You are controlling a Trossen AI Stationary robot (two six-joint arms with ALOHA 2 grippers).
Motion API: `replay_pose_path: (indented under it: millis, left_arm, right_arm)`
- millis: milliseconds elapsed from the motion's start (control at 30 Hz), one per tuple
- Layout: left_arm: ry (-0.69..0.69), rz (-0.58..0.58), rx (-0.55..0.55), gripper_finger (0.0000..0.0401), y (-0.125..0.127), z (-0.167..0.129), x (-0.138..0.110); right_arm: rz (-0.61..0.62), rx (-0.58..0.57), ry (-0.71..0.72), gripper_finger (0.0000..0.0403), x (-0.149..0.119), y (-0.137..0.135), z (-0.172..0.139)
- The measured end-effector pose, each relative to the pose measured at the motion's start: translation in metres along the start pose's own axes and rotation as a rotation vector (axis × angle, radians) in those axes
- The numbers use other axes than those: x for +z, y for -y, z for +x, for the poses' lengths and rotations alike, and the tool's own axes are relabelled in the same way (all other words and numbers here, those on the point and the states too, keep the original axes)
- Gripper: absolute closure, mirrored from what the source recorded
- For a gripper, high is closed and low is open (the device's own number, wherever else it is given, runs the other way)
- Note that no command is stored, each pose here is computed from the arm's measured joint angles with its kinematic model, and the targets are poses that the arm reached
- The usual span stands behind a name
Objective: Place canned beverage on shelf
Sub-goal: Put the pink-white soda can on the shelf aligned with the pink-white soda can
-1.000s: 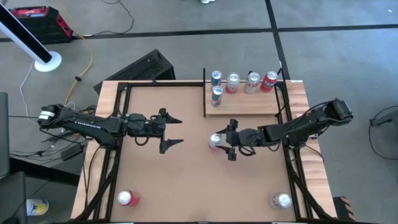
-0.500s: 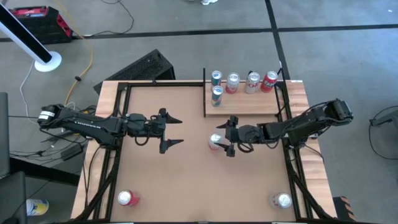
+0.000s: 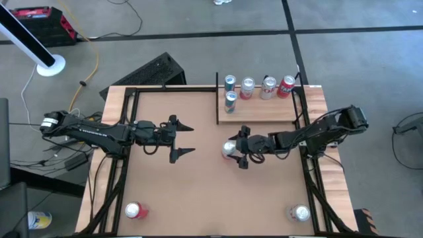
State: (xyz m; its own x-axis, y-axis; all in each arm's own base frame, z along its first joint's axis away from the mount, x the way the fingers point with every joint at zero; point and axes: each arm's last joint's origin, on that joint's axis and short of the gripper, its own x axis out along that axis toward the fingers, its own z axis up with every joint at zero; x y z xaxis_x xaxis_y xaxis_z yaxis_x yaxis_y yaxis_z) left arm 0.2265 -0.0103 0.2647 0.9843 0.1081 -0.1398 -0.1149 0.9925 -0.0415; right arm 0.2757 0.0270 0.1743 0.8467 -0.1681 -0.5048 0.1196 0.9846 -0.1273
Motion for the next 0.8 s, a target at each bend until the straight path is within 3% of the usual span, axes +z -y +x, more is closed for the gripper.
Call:
replay_pose_path:
  millis: [200,400,500,800]
  left_arm:
    - [0.0,0.0,0.0,0.001,0.0,0.0,0.0]
    - [-0.002,0.0,0.001,0.001,0.0,0.0,0.0]
    - [-0.009,0.002,0.001,0.001,0.0,0.0,-0.001]
    - [-0.022,0.002,0.002,0.001,0.0,0.0,-0.002]
  right_arm:
    - [0.003,-0.006,0.013,0.0036,0.003,0.0,-0.003]
    - [-0.011,-0.011,0.032,0.0091,0.009,0.003,-0.014]
    - [-0.033,-0.015,0.058,0.0096,0.016,0.007,-0.027]
    - [-0.045,-0.126,-0.002,0.0096,0.02,0.052,-0.075]
